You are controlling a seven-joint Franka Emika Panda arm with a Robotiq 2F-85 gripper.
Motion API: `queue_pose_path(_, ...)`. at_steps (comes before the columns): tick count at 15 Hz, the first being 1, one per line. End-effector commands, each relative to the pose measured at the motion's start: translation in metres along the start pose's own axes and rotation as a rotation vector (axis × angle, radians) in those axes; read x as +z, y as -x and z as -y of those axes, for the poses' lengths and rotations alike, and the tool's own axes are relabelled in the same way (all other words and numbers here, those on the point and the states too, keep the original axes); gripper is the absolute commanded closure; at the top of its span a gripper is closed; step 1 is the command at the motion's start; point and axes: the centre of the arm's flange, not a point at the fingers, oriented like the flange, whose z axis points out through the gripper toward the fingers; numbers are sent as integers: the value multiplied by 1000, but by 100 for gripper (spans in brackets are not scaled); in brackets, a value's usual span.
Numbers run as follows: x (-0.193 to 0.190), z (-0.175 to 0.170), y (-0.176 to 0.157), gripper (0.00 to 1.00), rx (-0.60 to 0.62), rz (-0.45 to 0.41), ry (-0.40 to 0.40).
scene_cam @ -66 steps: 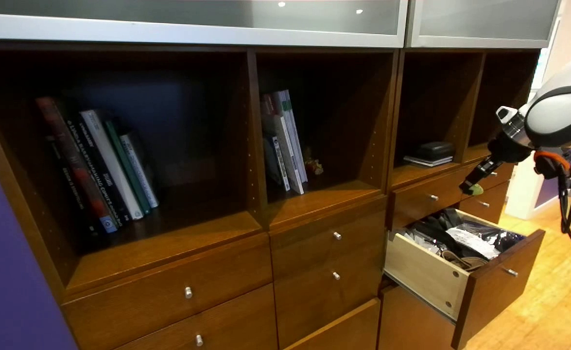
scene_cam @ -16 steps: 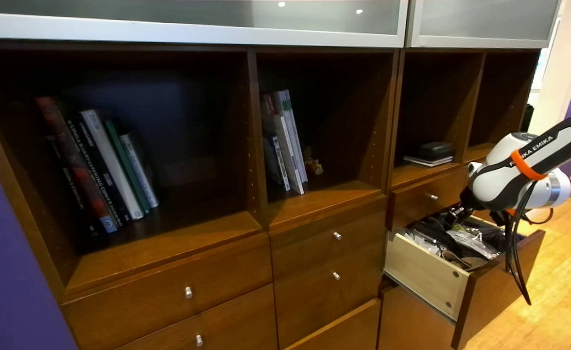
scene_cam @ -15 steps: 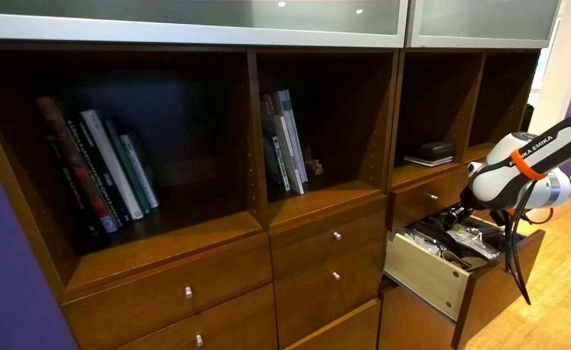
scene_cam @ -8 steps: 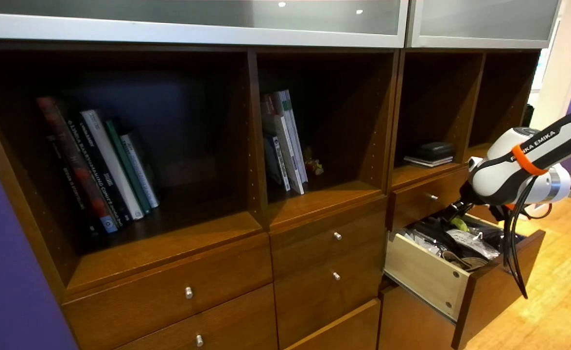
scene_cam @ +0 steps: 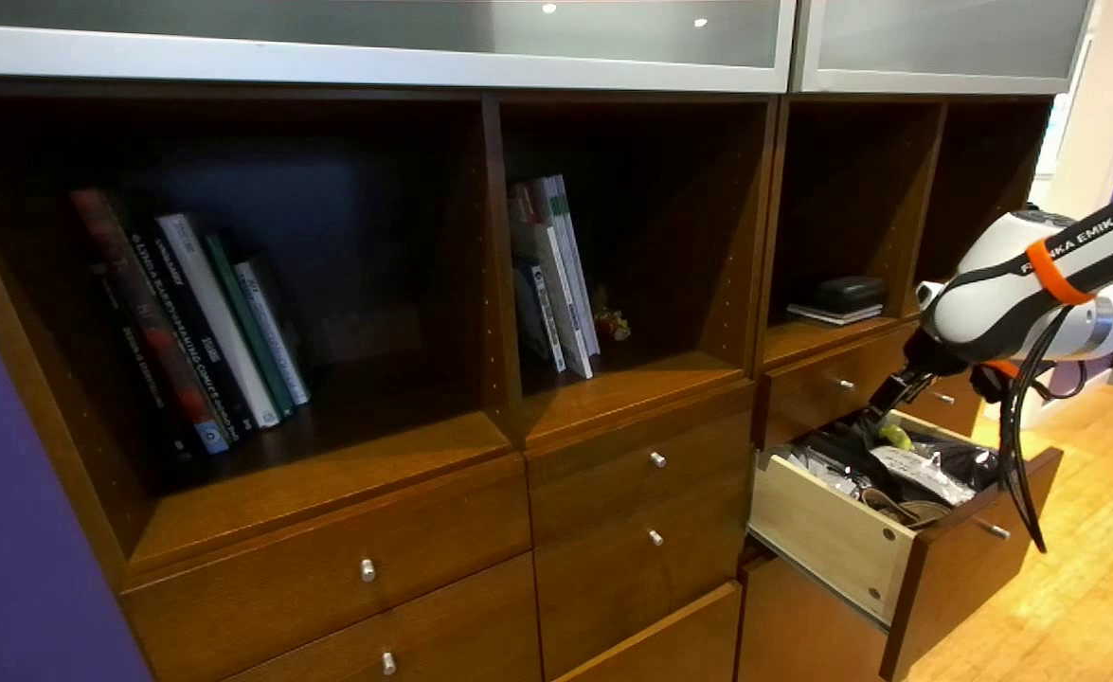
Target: Put the yellow object in the open drawer
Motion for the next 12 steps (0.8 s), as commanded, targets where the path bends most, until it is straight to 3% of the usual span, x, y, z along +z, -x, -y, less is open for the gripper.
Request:
queue_pose_path(1,-50,2,0,0,-34,39,-50)
queue_pose_path(8,-156,27,-16,0,-50,71,-79)
queue_pose_path(12,-193,40,-11,0,-23,100,-59)
